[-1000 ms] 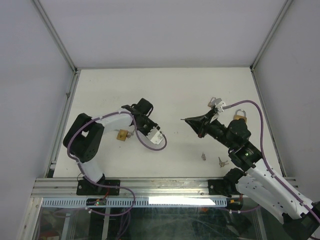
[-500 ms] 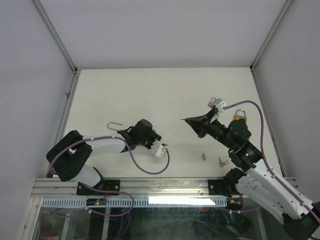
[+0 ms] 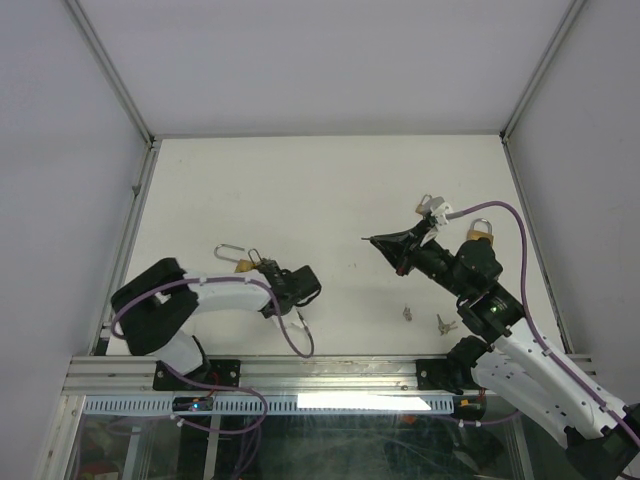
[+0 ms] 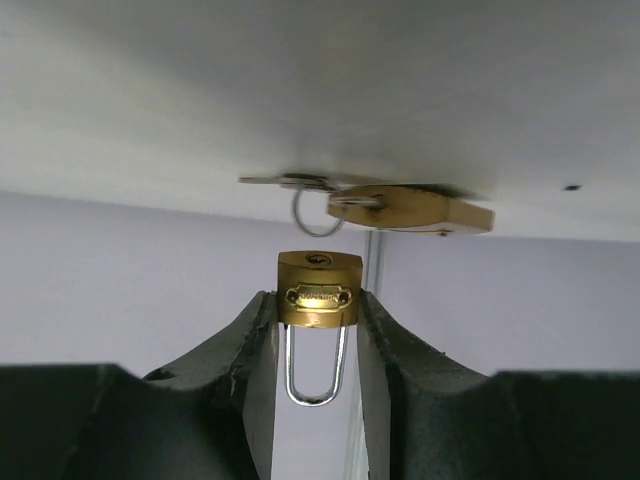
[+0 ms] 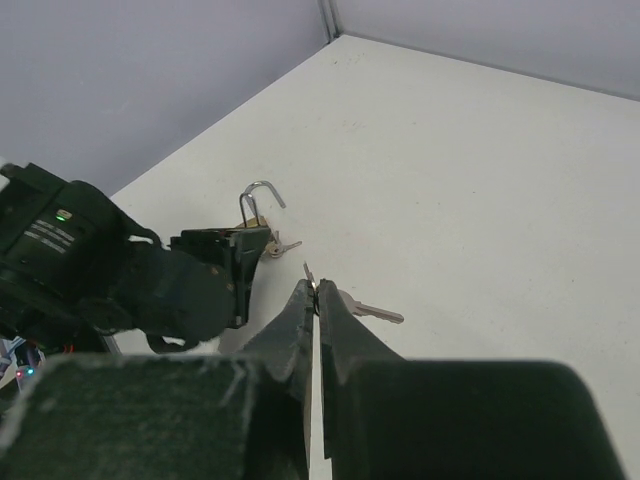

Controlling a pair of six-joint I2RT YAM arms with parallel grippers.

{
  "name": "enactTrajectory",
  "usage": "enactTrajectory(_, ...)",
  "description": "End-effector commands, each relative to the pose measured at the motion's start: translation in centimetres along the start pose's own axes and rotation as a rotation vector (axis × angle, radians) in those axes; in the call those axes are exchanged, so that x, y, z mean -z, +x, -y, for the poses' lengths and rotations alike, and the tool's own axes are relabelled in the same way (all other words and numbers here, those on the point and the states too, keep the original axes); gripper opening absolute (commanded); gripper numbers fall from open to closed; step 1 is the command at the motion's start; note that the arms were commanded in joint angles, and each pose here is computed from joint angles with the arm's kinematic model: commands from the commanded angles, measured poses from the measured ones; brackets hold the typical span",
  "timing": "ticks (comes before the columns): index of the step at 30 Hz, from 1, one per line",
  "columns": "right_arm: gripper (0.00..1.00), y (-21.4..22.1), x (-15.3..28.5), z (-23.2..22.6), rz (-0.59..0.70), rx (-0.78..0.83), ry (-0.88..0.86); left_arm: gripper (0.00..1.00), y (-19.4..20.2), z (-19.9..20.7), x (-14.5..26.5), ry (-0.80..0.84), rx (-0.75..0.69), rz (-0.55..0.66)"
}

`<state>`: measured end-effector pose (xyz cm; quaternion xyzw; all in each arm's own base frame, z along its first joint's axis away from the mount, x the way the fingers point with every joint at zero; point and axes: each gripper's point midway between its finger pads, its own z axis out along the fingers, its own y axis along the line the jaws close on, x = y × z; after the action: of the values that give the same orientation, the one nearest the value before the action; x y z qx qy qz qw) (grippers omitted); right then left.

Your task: Unlock with the key

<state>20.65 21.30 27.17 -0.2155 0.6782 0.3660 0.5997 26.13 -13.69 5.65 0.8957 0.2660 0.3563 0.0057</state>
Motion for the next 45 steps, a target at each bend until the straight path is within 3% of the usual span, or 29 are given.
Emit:
enactTrajectory(1, 0.0, -2.0, 0.1, -0.7, 0.077, 0.002, -0.032, 0.0, 1.1, -0.4, 0.8, 0.223, 0.154, -0.247)
enactTrajectory(4, 0.0, -2.3, 0.3, -0.9, 0.082, -0.005, -0.035, 0.0, -0.7, -0.8, 0.4, 0.368, 0.259, -0.292)
enactTrajectory(10, 0.0, -3.1, 0.8, -0.9, 0.097, 0.011, -0.023, 0.0, -3.8, -0.2, 0.9, 0.335, 0.105, -0.121)
enactTrajectory(14, 0.0, -3.3, 0.7, -0.8, 0.097, 0.015, -0.019, 0.0, -5.4, -1.4, -0.2, 0.36, 0.207, -0.083)
enactTrajectory(21, 0.0, -3.6, 0.7, -0.8, 0.088, 0.024, -0.012, 0.0, -7.5, 0.4, -1.4, 0.438, 0.167, -0.041)
enactTrajectory(24, 0.0, -3.7, 0.9, -0.8, 0.092, 0.024, -0.009, 0.0, -8.7, 0.2, -1.2, 0.454, 0.237, 0.023)
enactTrajectory(26, 0.0, -3.6, 0.9, -0.8, 0.095, 0.025, -0.008, 0.0, -10.1, -1.6, -0.7, 0.444, 0.359, 0.129)
enactTrajectory(29, 0.0, -3.8, 0.7, -0.8, 0.096, 0.029, -0.01, 0.0, -13.0, -5.5, 1.6, 0.438, 0.579, 0.437)
enactTrajectory(38, 0.0, -3.9, 0.5, -1.0, 0.079, 0.025, -0.024, 0.0, -16.1, -5.6, 2.6, 0.484, 0.631, 0.743)
enactTrajectory(39, 0.0, -4.0, 0.6, -1.0, 0.083, 0.027, -0.021, 0.07, -16.0, -6.0, 2.7, 0.488, 0.668, 0.782)
enactTrajectory(42, 0.0, -4.3, 0.7, -0.9, 0.09, 0.031, -0.01, 0.5, -14.9, -7.4, 2.6, 0.463, 0.733, 0.817)
enactTrajectory(45, 0.0, -4.2, 0.6, -0.8, 0.088, 0.028, -0.008, 0.78, -13.5, -8.8, 4.0, 0.421, 0.755, 0.853)
